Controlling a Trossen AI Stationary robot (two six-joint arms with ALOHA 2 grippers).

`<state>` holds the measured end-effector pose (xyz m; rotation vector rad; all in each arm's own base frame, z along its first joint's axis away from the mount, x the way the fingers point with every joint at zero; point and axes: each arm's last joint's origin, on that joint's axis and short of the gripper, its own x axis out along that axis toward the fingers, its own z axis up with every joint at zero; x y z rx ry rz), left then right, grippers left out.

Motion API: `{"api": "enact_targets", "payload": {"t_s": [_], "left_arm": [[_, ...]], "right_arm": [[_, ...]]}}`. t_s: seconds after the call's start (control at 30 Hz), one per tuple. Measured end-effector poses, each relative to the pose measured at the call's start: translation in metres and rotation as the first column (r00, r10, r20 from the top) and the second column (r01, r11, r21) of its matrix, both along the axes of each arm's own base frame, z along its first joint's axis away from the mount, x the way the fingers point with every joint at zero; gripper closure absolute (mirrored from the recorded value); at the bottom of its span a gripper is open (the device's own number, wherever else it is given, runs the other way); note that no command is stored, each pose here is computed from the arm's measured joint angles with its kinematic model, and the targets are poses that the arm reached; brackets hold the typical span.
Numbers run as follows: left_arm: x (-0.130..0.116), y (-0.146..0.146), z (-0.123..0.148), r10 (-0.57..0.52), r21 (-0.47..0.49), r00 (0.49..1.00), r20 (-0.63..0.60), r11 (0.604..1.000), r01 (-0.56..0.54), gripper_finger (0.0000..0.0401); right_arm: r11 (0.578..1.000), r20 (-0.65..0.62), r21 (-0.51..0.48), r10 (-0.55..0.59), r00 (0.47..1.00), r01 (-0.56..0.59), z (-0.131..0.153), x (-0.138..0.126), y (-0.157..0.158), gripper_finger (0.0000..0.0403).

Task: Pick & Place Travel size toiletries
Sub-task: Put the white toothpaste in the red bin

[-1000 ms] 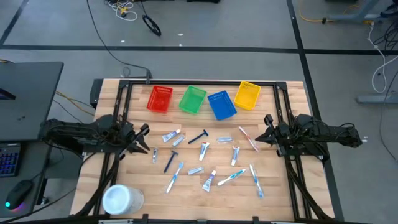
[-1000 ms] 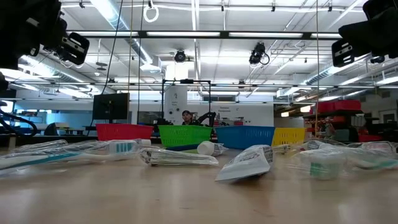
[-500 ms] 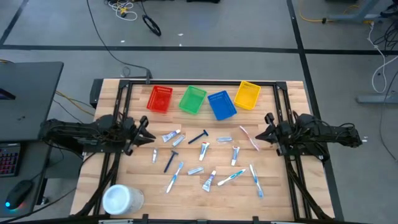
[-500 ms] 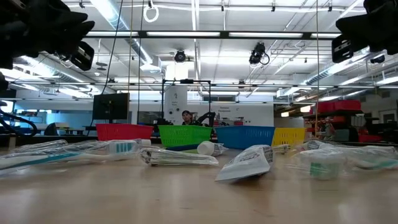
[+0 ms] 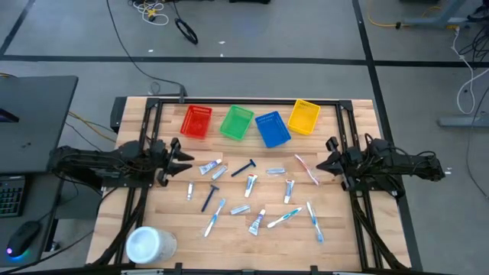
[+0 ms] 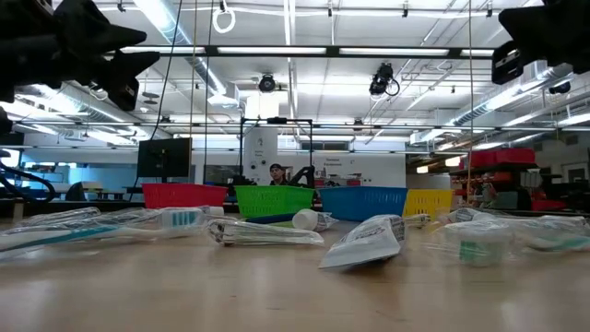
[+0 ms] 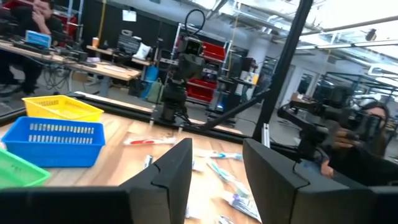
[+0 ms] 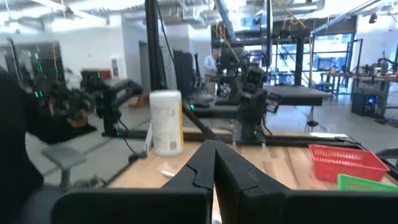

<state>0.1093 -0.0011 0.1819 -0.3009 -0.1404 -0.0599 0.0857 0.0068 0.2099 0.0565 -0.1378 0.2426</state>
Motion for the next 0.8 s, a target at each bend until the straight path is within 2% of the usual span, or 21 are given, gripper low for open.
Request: {"api": "enact_targets", "payload": {"t_s": [0.1, 0.13, 0.2, 0.3, 0.37, 0.5, 0.63, 0.8], "left_arm": [[0.001, 0.001, -0.001, 0.029, -0.007, 0.999, -0.016, 1.0, -0.029, 0.0244], [0.002, 0.001, -0.002, 0.043, -0.012, 0.999, -0.024, 0.999, -0.044, 0.0243], [0.004, 0.002, -0.004, 0.08, -0.019, 0.996, -0.047, 0.997, -0.081, 0.0243], [0.007, 0.004, 0.0, 0.152, 0.005, 0.981, -0.123, 0.988, -0.153, 0.0243], [0.01, 0.006, 0.009, 0.195, 0.038, 0.969, -0.152, 0.981, -0.191, 0.0243], [0.019, 0.006, 0.024, 0.221, 0.112, 0.944, -0.246, 0.974, -0.199, 0.0243], [0.028, 0.007, 0.031, 0.247, 0.17, 0.914, -0.321, 0.965, -0.201, 0.0243], [0.039, 0.007, 0.029, 0.251, 0.189, 0.889, -0.384, 0.963, -0.19, 0.0243]], "right_arm": [[1.0, 0.041, 0.028, -0.003, 0.999, 0.002, 0.005, -0.001, 0.0, 0.0394], [0.999, 0.064, 0.023, -0.036, 0.997, 0.034, 0.006, -0.001, -0.001, 0.0394], [0.985, 0.107, 0.037, -0.169, 0.98, 0.166, 0.01, -0.001, -0.005, 0.0394], [0.921, 0.125, 0.087, -0.388, 0.913, 0.38, 0.014, -0.001, -0.012, 0.0394], [0.882, 0.149, 0.031, -0.47, 0.87, 0.471, 0.016, 0.001, -0.014, 0.0394], [0.853, 0.267, -0.084, -0.479, 0.836, 0.515, 0.026, 0.008, -0.014, 0.0388], [0.846, 0.38, -0.117, -0.446, 0.81, 0.521, 0.036, 0.017, -0.013, 0.036], [0.832, 0.246, -0.1, -0.511, 0.824, 0.546, 0.024, 0.037, -0.021, 0.0303]]}}
